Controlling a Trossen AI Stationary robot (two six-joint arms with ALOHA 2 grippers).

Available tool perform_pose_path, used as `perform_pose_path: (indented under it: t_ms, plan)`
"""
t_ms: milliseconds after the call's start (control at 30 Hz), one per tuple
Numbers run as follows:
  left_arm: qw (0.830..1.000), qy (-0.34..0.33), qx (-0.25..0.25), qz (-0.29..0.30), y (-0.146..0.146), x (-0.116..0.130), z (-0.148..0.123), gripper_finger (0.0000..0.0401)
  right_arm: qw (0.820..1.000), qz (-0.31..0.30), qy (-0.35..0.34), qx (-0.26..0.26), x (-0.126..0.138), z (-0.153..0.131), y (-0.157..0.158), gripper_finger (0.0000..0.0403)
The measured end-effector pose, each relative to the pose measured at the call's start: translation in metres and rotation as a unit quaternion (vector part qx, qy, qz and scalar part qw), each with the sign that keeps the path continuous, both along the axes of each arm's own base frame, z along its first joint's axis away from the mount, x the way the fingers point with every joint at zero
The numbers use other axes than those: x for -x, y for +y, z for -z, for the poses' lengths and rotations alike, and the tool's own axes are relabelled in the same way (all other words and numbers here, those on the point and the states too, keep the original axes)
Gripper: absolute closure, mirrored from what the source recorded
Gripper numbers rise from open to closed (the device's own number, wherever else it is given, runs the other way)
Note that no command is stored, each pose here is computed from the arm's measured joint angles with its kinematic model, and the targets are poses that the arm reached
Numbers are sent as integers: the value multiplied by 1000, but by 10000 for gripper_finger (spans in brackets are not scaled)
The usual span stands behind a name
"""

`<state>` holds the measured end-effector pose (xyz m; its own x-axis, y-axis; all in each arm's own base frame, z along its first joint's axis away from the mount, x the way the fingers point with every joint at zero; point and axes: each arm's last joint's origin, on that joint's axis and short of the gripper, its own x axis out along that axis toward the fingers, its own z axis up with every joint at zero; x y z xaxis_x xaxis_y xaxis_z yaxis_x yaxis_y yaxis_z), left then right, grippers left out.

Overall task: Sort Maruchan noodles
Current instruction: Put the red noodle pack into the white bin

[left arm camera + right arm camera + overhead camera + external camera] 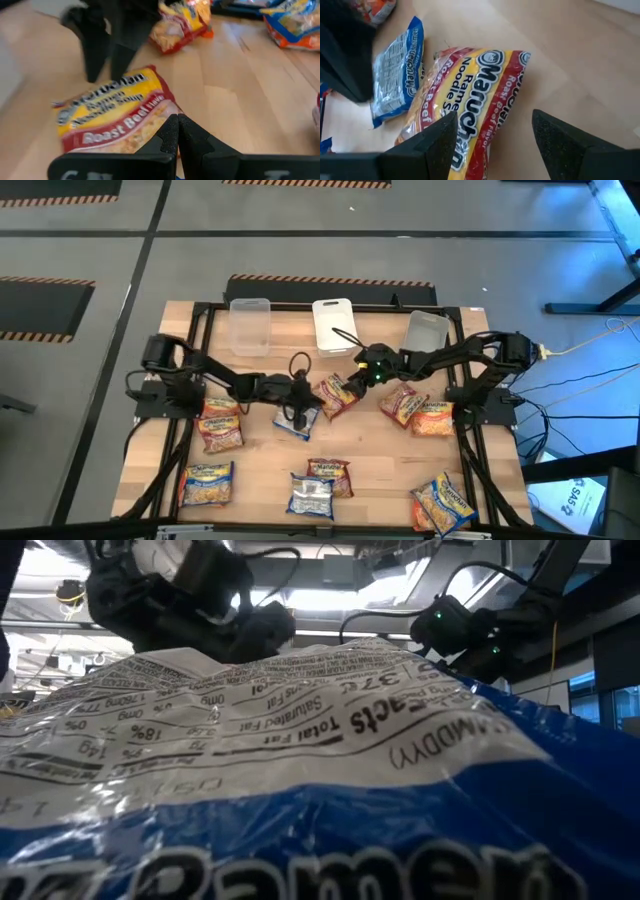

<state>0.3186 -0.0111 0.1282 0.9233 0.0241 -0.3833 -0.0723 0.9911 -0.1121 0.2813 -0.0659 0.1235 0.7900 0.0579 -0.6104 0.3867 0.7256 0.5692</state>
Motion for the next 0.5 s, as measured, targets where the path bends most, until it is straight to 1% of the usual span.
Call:
perform_pose_path:
  t_ms: [200,367,500]
  plan:
    - [1000,29,-4,-4,-1,-10,20,397,1000,1,1,1,0,0,0,160]
    - [999,51,-7,-15,0,-11,36,397,999,25,6,20,0,0,-2,160]
    - [998,58,-4,-11,-2,-12,42,397,1000,-1,0,-5,0,0,0,160]
